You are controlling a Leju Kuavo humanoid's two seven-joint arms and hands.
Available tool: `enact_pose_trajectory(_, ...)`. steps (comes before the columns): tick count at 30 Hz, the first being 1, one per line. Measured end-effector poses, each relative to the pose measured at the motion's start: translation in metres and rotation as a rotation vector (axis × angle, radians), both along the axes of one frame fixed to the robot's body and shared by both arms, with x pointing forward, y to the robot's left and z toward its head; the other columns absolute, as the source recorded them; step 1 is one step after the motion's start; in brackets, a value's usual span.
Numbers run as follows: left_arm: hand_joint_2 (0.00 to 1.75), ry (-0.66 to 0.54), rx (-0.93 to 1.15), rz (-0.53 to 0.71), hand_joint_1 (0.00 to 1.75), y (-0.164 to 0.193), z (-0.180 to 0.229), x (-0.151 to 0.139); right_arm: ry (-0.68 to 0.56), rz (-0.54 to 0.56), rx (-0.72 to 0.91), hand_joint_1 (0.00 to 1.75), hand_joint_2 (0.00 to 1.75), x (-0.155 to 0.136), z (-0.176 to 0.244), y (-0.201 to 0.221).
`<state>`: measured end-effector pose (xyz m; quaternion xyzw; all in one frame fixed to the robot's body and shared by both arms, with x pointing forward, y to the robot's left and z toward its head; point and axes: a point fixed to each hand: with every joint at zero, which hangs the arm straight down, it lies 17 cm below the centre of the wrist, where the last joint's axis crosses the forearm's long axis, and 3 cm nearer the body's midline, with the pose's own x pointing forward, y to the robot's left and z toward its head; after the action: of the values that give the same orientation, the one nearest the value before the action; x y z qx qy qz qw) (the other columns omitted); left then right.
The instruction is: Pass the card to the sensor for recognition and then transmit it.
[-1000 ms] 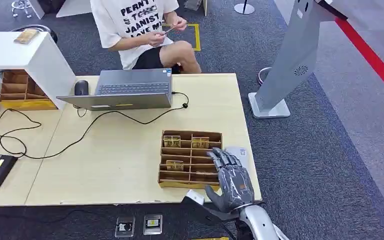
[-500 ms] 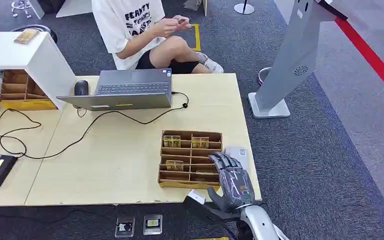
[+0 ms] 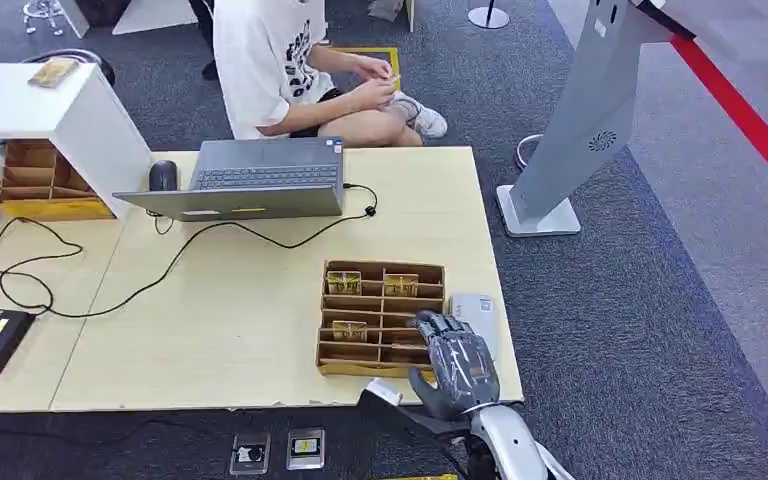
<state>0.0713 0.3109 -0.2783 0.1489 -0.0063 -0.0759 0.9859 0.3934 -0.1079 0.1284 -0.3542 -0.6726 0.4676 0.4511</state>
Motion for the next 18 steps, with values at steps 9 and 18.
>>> enact_pose_trajectory(9,0.0,0.0,0.0,0.0,0.0,0.0,0.0,0.0,-0.009,0.007,0.0,0.54,1.75,0.002,0.003,0.003)
enact_pose_trajectory(18,0.0,0.001,0.0,0.01,0.0,0.0,0.0,0.0,-0.008,0.032,0.023,0.58,1.75,0.007,0.007,0.012)
